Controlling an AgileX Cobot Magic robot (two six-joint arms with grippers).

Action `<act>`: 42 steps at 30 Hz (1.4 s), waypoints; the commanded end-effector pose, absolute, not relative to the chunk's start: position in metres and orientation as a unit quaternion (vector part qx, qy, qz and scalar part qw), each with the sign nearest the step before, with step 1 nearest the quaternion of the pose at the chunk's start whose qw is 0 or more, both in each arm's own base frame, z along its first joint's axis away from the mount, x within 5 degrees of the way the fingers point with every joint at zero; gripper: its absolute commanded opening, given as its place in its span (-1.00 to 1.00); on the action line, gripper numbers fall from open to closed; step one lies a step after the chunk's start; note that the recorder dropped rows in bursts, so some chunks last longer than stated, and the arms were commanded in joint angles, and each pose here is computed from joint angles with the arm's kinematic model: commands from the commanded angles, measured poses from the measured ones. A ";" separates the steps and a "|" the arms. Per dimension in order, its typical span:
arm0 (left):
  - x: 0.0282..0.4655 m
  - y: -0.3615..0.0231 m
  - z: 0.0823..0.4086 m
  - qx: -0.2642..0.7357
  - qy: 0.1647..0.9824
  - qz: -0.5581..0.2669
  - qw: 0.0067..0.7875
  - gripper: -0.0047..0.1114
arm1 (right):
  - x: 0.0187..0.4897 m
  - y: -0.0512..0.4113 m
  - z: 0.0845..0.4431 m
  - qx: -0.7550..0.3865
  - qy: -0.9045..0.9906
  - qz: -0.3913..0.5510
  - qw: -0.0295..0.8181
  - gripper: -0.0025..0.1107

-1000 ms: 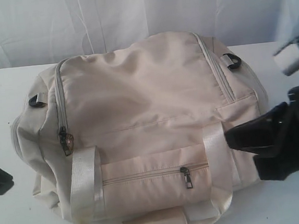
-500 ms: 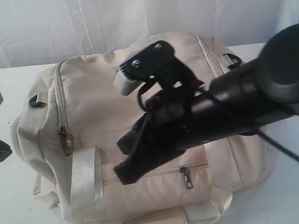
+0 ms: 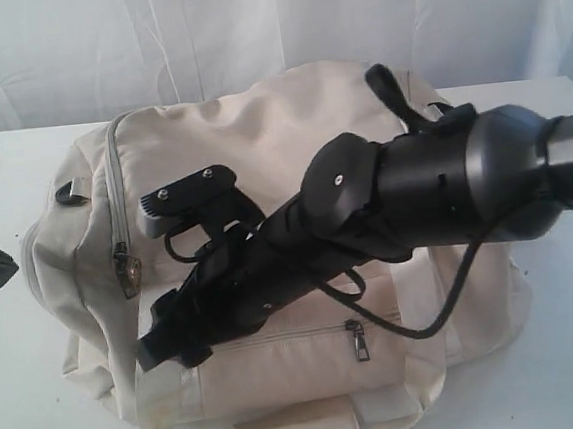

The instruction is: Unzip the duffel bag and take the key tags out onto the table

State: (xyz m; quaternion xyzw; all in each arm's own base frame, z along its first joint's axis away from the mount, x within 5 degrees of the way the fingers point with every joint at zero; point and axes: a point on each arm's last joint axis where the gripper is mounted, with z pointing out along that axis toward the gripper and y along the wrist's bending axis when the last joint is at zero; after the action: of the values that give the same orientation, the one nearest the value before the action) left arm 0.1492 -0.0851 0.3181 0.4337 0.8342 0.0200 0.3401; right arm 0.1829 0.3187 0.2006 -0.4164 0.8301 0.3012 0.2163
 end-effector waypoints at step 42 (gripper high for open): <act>0.154 -0.098 0.310 0.434 0.826 -0.030 0.359 -0.92 | 0.139 0.201 0.203 -0.536 0.844 0.011 0.027 -0.96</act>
State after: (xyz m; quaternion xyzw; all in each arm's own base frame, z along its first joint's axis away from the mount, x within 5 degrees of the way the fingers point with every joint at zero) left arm 0.1536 -0.0956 0.3031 0.4244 0.8196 -0.0223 0.3843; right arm 0.1411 0.2128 0.2010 -0.5290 0.8460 0.0392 0.0540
